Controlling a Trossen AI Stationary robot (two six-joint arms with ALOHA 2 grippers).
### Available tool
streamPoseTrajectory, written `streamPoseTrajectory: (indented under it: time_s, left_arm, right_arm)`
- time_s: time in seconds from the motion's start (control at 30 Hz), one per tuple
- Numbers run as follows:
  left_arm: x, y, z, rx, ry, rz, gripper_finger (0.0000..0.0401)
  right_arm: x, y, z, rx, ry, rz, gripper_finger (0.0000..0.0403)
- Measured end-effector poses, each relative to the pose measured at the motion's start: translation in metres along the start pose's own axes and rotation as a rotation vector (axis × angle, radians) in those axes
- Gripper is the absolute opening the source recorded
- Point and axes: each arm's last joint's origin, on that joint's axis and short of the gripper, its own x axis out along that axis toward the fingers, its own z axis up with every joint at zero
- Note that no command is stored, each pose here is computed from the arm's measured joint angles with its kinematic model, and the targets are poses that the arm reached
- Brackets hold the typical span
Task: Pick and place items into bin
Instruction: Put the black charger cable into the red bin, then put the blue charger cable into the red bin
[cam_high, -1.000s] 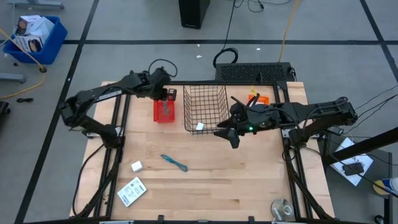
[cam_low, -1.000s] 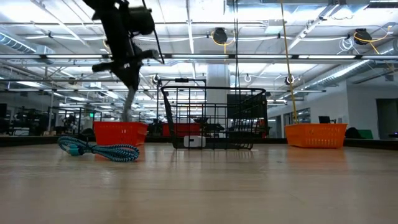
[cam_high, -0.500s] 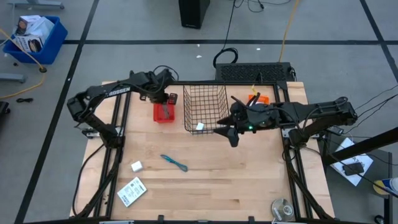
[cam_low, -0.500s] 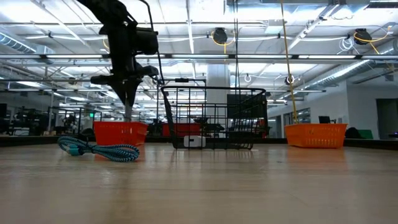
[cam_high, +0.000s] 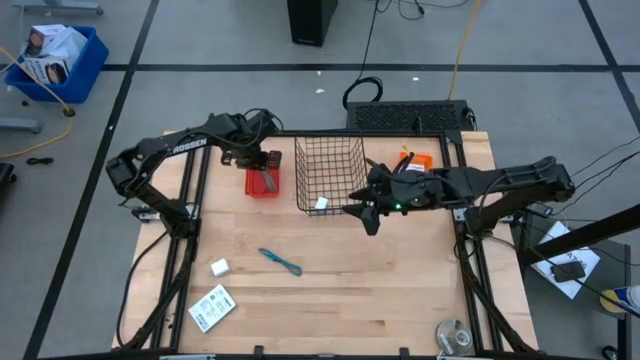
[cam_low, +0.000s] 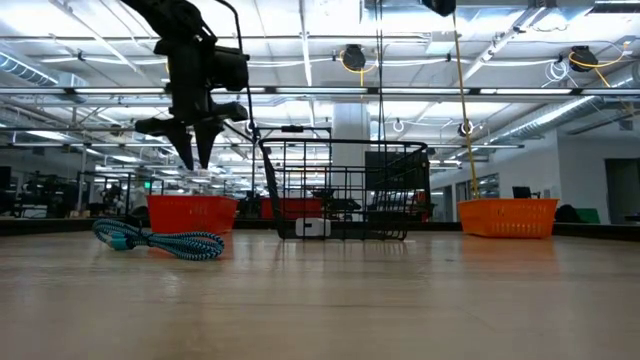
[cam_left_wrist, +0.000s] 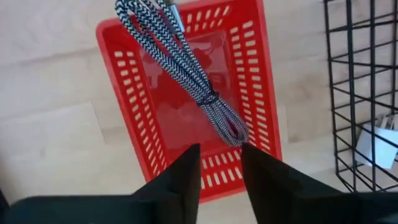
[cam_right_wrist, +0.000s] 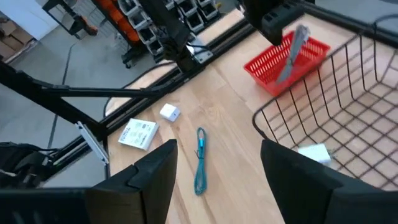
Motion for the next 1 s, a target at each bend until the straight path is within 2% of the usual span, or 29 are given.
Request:
streamPoseTrajectory:
  time_s: [0.13,0.23,0.33,0.47,0.57,0.7,0.8,1.0]
  left_arm:
    - [0.000,-0.004,-0.004,0.035,0.036,-0.035,0.0159]
    - [0.000,-0.010,-0.010,0.069,0.082,-0.082,0.0181]
    - [-0.007,-0.016,-0.021,0.110,0.107,-0.140,0.0189]
    - [-0.027,-0.023,-0.042,0.192,0.074,-0.195,0.0191]
    - [-0.048,-0.024,-0.063,0.301,-0.014,-0.220,0.0191]
    - [-0.073,-0.024,-0.093,0.558,-0.117,-0.265,0.0191]
    - [-0.083,-0.026,-0.114,0.714,-0.132,-0.313,0.0191]
    - [-0.080,-0.039,-0.148,0.877,-0.087,-0.332,0.0191]
  right_arm:
    - [0.009,-0.007,-0.014,0.025,0.032,-0.020,0.0225]
    - [0.015,-0.005,-0.023,0.024,0.033,0.026,0.0223]
    - [0.018,-0.004,-0.034,0.016,0.052,0.045,0.0220]
    - [0.022,-0.009,-0.045,0.013,0.082,0.025,0.0216]
    - [0.023,-0.008,-0.050,0.012,0.095,0.025,0.0215]
    - [0.024,-0.010,-0.057,0.002,0.115,0.022,0.0214]
    - [0.026,-0.012,-0.061,0.002,0.129,0.013,0.0212]
    - [0.029,-0.015,-0.070,0.038,0.185,0.027,0.0210]
